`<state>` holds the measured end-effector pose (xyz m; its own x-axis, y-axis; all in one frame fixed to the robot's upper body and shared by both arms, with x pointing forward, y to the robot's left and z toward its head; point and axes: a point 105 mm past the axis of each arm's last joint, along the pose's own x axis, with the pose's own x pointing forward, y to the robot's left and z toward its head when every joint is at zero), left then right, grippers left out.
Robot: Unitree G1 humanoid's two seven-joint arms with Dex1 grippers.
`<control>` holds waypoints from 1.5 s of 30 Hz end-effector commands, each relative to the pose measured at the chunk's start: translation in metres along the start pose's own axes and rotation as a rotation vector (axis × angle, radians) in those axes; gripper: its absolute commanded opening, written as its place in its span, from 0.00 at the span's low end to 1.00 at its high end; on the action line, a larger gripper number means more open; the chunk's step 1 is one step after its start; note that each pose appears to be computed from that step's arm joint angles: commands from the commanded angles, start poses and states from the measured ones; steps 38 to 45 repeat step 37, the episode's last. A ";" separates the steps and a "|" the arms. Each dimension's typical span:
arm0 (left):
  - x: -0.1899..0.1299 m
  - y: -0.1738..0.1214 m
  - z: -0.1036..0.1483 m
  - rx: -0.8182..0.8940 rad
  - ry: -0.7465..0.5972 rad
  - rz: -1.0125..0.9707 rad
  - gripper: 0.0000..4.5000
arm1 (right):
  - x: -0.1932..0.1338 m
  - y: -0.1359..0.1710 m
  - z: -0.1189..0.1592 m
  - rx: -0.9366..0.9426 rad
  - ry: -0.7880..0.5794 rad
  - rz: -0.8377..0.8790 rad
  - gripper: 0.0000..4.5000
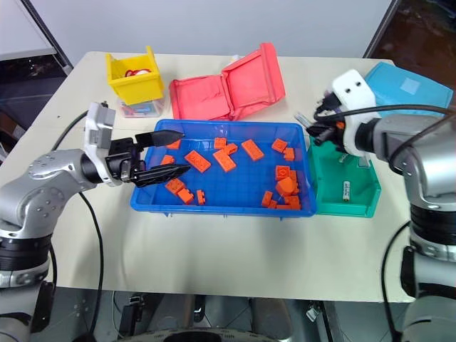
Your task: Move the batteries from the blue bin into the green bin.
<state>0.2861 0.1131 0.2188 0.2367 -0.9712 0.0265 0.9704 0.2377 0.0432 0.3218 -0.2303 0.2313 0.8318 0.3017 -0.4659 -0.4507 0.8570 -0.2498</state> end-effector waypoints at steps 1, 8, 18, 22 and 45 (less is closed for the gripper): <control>0.005 0.002 0.002 0.043 0.009 -0.052 1.00 | -0.022 -0.009 -0.001 0.001 -0.019 -0.045 0.02; 0.003 0.006 -0.013 0.096 0.121 -0.095 1.00 | -0.023 -0.008 -0.028 0.038 0.036 -0.043 0.13; -0.003 0.006 -0.013 0.123 0.151 -0.094 1.00 | -0.016 -0.010 -0.030 0.039 0.041 -0.052 0.98; -0.005 0.007 -0.010 0.132 0.152 -0.073 1.00 | -0.017 -0.025 -0.023 0.032 0.011 -0.115 0.98; -0.085 0.062 0.026 0.238 0.008 0.557 1.00 | -0.067 -0.137 -0.075 0.153 -0.113 -0.452 0.98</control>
